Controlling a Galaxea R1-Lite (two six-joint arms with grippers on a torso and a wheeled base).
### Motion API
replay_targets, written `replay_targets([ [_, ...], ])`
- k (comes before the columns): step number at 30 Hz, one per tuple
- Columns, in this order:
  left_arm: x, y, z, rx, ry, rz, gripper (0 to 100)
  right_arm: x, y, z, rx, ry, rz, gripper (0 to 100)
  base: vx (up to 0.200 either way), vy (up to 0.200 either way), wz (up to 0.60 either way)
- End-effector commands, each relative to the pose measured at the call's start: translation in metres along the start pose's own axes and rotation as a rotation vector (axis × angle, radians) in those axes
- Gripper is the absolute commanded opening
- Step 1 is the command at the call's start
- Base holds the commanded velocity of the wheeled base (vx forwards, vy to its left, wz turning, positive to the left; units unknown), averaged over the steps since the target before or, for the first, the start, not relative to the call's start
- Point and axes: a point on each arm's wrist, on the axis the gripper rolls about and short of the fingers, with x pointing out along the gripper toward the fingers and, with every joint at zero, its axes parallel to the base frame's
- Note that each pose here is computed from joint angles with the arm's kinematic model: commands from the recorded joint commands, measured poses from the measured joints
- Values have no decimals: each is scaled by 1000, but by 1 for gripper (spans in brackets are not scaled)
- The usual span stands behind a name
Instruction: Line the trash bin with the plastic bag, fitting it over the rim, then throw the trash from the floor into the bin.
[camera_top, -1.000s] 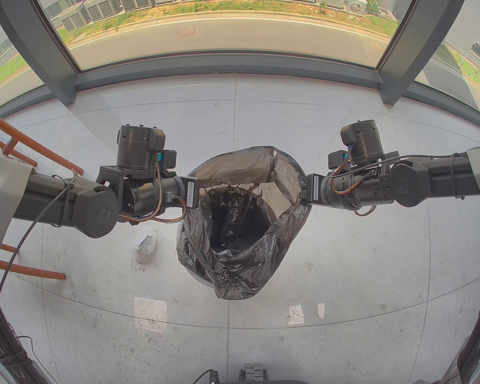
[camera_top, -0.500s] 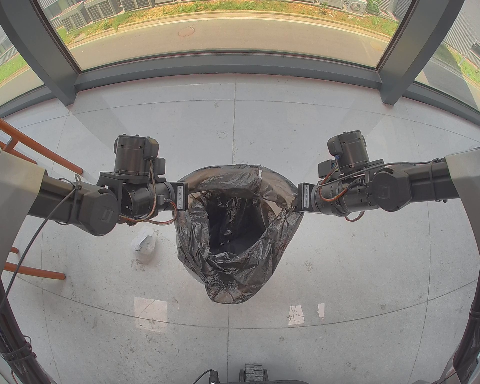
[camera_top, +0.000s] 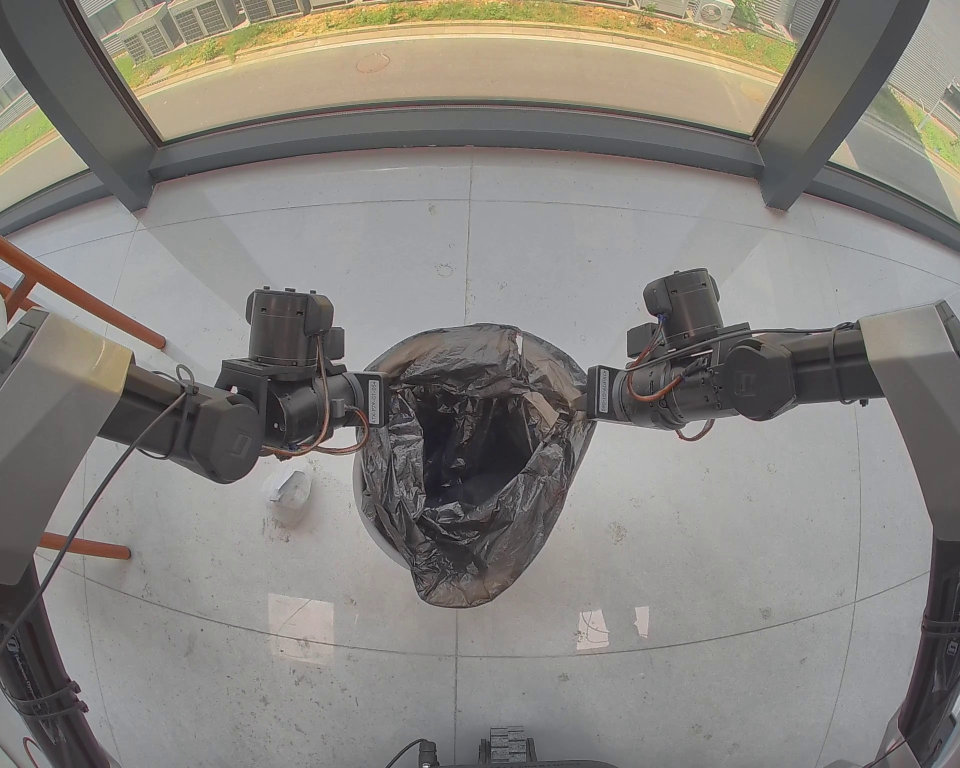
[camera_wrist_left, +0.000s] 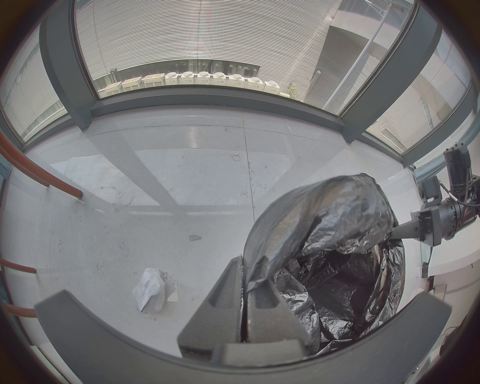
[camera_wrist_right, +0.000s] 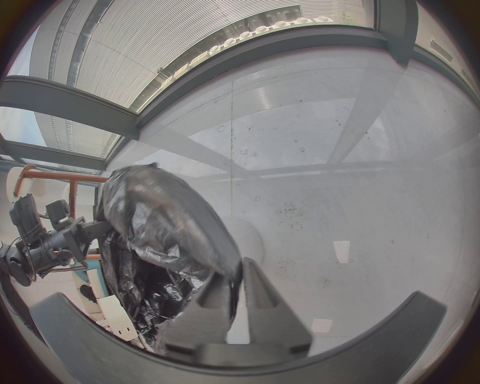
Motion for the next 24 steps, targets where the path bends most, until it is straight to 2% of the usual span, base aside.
replay_targets([
  [1, -10, 0, 6, 1, -5, -13, 0, -32, 2, 0, 9, 3, 14, 100, 0, 0, 0],
  [5, -21, 1, 8, 5, 39, -6, 0, -46, -7, -31, 7, 112, 16, 100, 0, 0, 0],
  [6, -21, 1, 8, 5, 39, -6, 0, -46, -7, -31, 7, 112, 16, 100, 0, 0, 0],
  [7, -25, 2, 8, 6, 49, -2, 0, -52, -12, -48, -8, 155, 2, 100, 0, 0, 0],
  [8, -25, 2, 9, 6, 50, -2, 0, -57, -14, -52, -6, 166, -3, 100, 0, 0, 0],
  [16, -25, 5, 1, 18, 77, 5, 0, -97, -19, -63, 5, 151, -12, 100, 0, 0, 0],
  [17, -25, 5, -3, 20, 89, 8, 100, -101, -19, -65, 3, 151, -12, 100, 0, 0, 0],
  [24, -34, 15, -24, 69, 156, 23, 100, -109, -18, -72, 1, 160, -10, 100, 0, 0, 0],
])
